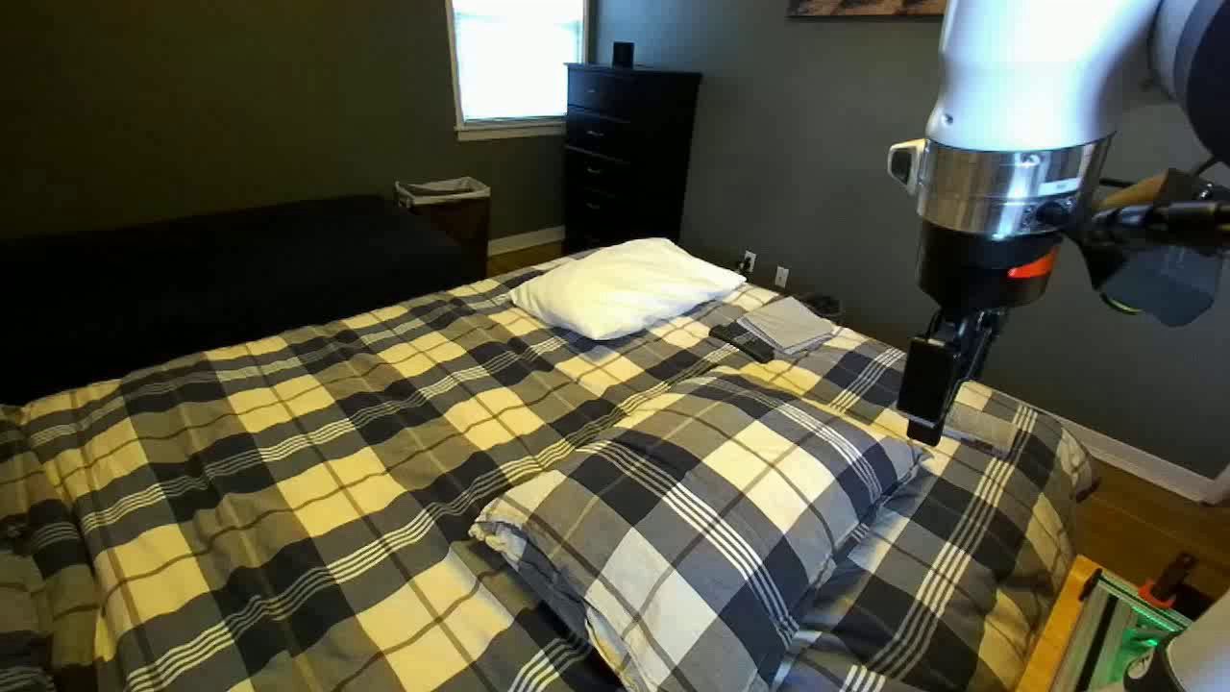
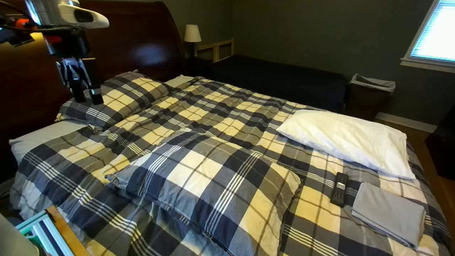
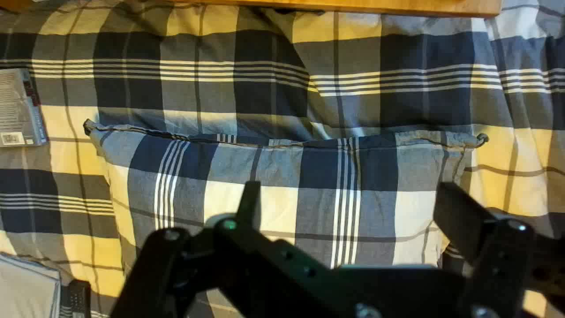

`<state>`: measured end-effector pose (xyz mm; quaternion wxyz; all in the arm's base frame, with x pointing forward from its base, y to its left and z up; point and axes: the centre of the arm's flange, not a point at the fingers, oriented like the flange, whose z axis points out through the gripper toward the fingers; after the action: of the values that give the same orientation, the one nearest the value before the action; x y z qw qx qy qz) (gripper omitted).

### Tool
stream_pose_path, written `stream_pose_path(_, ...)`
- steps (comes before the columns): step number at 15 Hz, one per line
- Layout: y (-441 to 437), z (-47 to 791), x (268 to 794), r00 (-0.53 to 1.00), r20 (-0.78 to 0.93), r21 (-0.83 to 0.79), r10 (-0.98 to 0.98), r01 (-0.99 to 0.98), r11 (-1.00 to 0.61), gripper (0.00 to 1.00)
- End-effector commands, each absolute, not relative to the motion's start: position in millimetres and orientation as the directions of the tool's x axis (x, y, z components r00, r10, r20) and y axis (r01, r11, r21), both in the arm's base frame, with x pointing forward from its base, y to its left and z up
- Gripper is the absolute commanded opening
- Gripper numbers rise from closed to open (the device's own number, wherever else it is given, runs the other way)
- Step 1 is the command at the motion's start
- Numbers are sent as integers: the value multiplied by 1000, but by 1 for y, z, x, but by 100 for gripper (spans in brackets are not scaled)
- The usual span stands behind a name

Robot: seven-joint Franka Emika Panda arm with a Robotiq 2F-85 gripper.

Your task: Flip over the checkered pillow at the front.

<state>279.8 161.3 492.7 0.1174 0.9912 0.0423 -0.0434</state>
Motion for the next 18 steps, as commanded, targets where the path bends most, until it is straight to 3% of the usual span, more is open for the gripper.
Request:
stream_pose_path(1, 161, 493, 280, 993, -96, 229, 74, 94, -969, 100)
stream_pose_path(6, 161, 493, 280, 993, -96, 229, 74, 94, -969, 100)
stream_pose_path(10, 160, 453, 345, 985, -168, 252, 39, 81, -964, 100)
stream_pose_path(18, 231, 344, 440, 977, -100, 275, 190, 211, -938, 100)
